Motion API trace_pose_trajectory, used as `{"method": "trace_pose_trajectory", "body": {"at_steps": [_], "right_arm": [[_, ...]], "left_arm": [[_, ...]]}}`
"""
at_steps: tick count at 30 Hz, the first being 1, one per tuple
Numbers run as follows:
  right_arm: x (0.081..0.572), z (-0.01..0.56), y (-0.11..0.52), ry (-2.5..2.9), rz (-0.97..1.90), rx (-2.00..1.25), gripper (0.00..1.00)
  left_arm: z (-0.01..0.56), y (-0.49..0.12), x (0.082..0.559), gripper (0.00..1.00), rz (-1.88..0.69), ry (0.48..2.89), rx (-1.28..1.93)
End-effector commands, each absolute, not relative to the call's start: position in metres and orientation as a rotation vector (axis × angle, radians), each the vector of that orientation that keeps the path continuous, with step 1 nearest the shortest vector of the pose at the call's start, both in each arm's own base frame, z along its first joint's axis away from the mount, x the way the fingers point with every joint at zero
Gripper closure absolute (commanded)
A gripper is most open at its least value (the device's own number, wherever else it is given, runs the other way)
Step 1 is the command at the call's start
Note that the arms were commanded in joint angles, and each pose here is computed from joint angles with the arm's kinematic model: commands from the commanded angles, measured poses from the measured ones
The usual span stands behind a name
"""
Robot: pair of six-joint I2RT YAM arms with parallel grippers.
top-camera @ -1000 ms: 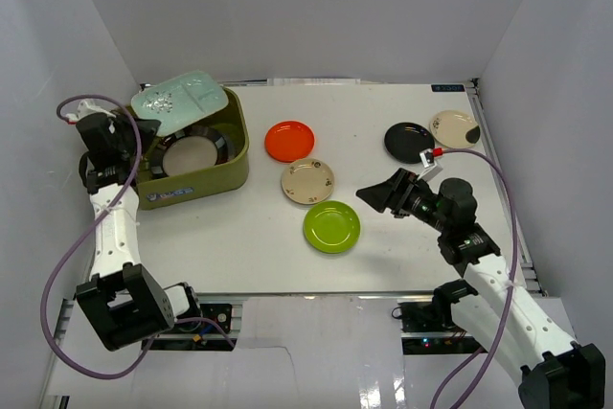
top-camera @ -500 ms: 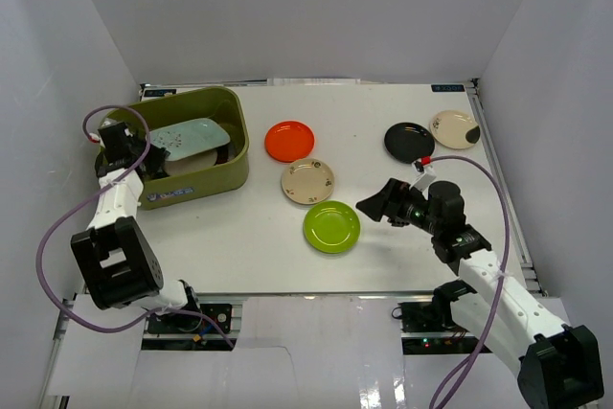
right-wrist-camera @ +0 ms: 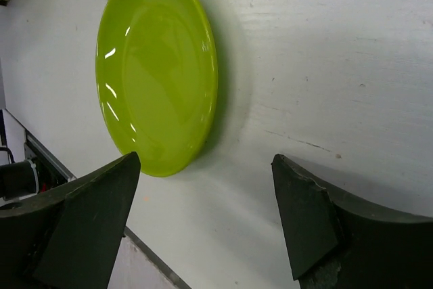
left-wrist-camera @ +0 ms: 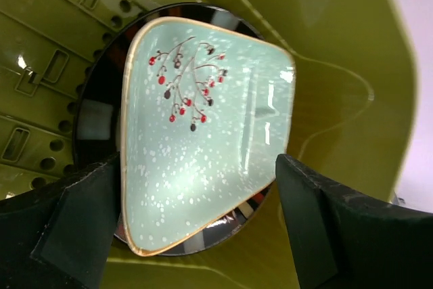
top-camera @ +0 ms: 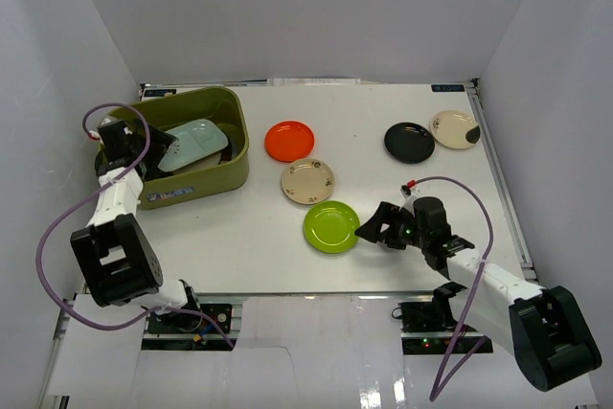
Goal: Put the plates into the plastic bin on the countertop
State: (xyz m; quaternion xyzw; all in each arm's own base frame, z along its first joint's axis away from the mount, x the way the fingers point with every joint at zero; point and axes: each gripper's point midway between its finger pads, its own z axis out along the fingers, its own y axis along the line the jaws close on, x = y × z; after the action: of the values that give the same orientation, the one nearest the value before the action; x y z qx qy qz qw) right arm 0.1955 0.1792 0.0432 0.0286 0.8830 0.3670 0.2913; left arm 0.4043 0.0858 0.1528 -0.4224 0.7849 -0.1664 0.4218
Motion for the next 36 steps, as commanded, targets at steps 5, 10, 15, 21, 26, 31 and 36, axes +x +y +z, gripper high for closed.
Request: {"method": "trace_pose_trajectory", "body": {"at_steps": [5, 10, 15, 21, 26, 31, 36], "right_arm": [[0.191, 0.032, 0.191, 2.345, 1.038, 0.080, 0.22], [0.189, 0.021, 0.197, 2.379, 1.087, 0.142, 0.29], [0.191, 0.008, 0.197, 2.399, 1.092, 0.244, 0.42], [0.193, 0.008, 0.200, 2.393, 1.125, 0.266, 0.53], [0.194, 0.009, 0.199, 2.379, 1.114, 0.274, 0.82], [0.200, 0.042, 0.199, 2.240, 1.173, 0.252, 0.92], [0.202, 0.081, 0.193, 2.162, 1.151, 0.200, 0.92]], "left_arm": [[0.232, 0.070, 0.386, 0.02, -0.459, 1.765, -0.923], [0.242, 0.063, 0.362, 0.02, -0.384, 1.686, -0.852], [0.223, 0.037, 0.343, 0.02, -0.425, 1.752, -0.796], [0.205, 0.036, 0.334, 0.02, -0.401, 1.838, -0.822], [0.225, 0.027, 0.325, 0.02, -0.434, 1.805, -0.759], [0.268, -0.040, 0.301, 0.04, -0.657, 1.792, -0.450], [0.280, -0.119, 0.253, 0.15, -0.921, 1.833, -0.089]]}}
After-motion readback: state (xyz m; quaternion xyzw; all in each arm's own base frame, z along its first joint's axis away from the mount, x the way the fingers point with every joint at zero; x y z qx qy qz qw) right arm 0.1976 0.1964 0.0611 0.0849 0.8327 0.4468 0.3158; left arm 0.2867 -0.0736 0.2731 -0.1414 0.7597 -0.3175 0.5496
